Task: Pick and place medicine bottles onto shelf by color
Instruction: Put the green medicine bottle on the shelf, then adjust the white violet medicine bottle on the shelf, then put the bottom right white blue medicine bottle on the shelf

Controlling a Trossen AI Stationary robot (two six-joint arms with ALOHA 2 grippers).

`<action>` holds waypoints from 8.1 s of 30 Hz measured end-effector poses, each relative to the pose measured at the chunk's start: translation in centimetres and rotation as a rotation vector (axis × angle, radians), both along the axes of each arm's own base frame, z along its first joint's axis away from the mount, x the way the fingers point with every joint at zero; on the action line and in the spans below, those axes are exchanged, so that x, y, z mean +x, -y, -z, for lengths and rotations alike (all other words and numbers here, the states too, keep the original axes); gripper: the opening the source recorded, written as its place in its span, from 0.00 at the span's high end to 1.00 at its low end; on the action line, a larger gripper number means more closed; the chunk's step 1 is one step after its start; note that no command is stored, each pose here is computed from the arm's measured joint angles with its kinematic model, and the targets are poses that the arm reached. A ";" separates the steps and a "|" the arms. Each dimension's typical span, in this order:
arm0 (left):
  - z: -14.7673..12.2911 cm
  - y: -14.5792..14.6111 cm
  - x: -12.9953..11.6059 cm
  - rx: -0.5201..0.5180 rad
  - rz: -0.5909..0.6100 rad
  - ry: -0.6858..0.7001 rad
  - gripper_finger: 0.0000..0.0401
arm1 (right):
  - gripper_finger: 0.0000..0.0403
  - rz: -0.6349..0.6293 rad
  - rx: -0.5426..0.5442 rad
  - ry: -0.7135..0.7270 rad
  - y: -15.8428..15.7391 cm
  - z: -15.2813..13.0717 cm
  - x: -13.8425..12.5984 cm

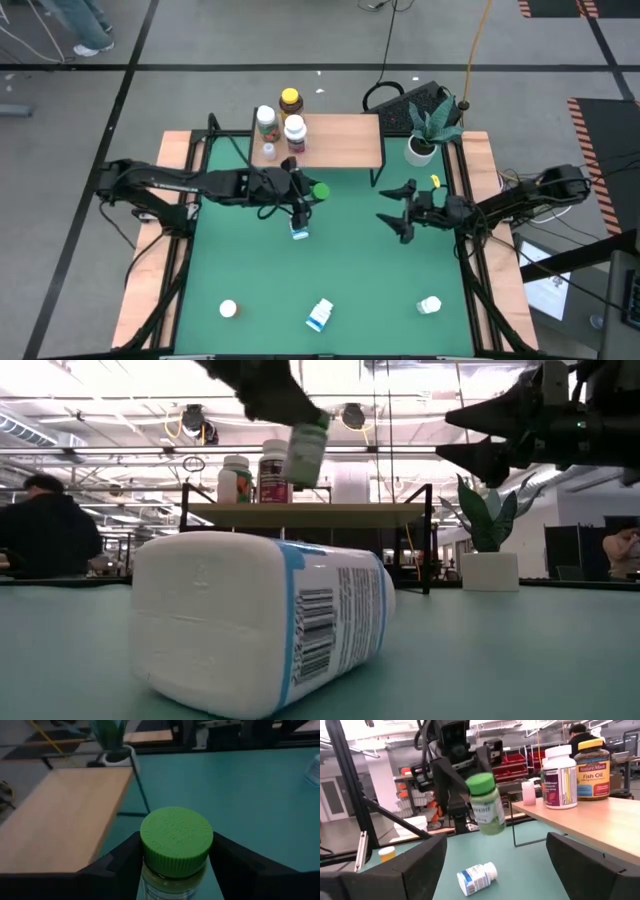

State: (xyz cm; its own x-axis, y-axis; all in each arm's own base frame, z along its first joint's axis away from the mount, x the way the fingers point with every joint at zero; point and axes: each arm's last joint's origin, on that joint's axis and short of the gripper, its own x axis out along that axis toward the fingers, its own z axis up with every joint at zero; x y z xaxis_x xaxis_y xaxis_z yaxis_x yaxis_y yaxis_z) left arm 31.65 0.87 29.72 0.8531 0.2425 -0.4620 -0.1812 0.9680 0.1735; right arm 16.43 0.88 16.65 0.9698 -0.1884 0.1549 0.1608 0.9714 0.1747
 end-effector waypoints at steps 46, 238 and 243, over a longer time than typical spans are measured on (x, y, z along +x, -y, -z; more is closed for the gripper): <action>2.7 -9.6 -8.3 -0.034 -0.333 0.315 0.46 | 0.17 0.019 0.017 0.007 0.1 0.0 0.0; 5.5 18.9 14.0 -0.209 0.251 0.406 0.45 | 0.46 -0.620 0.478 -1.535 -13.1 -2.7 -9.4; 6.9 18.9 14.5 -0.199 0.256 0.381 0.44 | 0.47 -0.636 0.458 -1.579 -14.7 -1.8 -9.7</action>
State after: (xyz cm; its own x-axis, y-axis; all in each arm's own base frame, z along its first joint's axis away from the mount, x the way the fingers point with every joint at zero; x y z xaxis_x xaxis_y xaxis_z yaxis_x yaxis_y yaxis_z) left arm 46.10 -18.05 22.80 0.9909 -0.0579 -0.1219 0.0520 0.9973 -0.0513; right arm 6.77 15.58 18.41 0.0614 0.4883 -0.8705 0.0807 0.8669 0.4919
